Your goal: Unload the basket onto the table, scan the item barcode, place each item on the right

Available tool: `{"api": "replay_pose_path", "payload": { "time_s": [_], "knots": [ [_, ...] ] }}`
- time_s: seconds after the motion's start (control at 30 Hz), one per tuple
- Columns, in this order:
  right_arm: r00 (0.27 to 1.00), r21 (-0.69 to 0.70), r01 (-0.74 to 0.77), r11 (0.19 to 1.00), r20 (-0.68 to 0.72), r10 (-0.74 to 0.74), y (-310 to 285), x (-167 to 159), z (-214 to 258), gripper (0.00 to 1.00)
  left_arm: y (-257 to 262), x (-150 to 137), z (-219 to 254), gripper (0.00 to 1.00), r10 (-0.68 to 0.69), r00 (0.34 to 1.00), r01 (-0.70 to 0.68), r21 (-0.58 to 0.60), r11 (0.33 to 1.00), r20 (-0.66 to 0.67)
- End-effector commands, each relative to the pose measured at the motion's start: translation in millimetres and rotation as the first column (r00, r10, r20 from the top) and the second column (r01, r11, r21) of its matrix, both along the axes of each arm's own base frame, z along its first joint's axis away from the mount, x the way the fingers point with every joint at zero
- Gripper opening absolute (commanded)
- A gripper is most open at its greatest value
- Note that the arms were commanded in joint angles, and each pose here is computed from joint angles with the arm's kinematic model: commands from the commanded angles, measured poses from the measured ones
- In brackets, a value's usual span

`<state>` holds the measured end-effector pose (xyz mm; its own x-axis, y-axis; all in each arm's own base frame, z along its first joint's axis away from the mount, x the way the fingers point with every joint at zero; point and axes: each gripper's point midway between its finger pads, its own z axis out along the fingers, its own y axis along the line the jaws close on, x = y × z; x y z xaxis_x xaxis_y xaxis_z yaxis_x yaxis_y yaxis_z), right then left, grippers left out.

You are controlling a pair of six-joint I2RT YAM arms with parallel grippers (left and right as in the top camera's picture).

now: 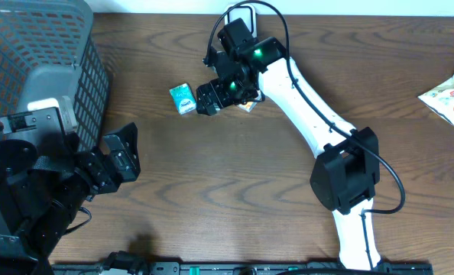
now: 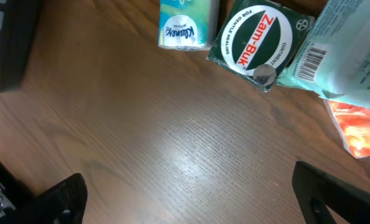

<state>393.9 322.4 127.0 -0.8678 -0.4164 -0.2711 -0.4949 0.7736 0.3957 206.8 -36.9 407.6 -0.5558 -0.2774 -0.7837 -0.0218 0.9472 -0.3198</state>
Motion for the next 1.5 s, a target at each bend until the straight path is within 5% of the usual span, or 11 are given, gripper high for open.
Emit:
{"api": "replay_pose_path", "payload": {
  "time_s": [0.0,0.33,0.63,0.9,0.97,1.07,1.23,1.47],
  "knots": [
    [1.0,0.006,-0.008,1.0,-0.003,0.008,6.9,-8.0,4.5,0.99,3.2,-0.4,2.0,0.98,0.02,1.0,-0.02,-0.002,1.0,0.004],
    [1.0,-0.015,0.002,1.0,0.02,-0.002,7.1,-5.1,3.2,0.99,3.2,-0.4,2.0,0.98,0.02,1.0,-0.02,-0.002,1.0,0.004],
    [0.925,-0.197,0.368,0.909,0.176,-0.336,-45.1,42.9,-4.4,0.99,3.2,-0.4,2.0,0.98,0.02,1.0,-0.02,-0.002,1.0,0.004],
    [0.884,-0.191,0.456,0.869,0.21,-0.418,-76.9,67.9,-2.1,0.99,3.2,-0.4,2.0,0.98,0.02,1.0,-0.02,-0.002,1.0,0.004],
    [0.879,-0.193,0.467,0.863,0.208,-0.429,-83.2,70.5,-2.4,0.89,3.2,-0.4,2.0,0.98,0.02,1.0,-0.02,-0.002,1.0,0.004],
    [0.877,-0.202,0.472,0.858,0.202,-0.435,-88.4,70.6,-6.3,0.59,3.2,-0.4,2.0,0.98,0.02,1.0,-0.02,-0.002,1.0,0.004],
    [0.875,-0.249,0.479,0.842,0.203,-0.439,-97.7,66.7,-25.4,0.31,3.2,-0.4,2.0,0.98,0.02,1.0,-0.02,-0.002,1.0,0.004],
    [0.823,-0.229,0.567,0.791,0.178,-0.539,-106.9,68.9,-63.4,0.13,3.2,-0.4,2.0,0.98,0.02,1.0,-0.02,-0.002,1.0,0.004]
  ]
}}
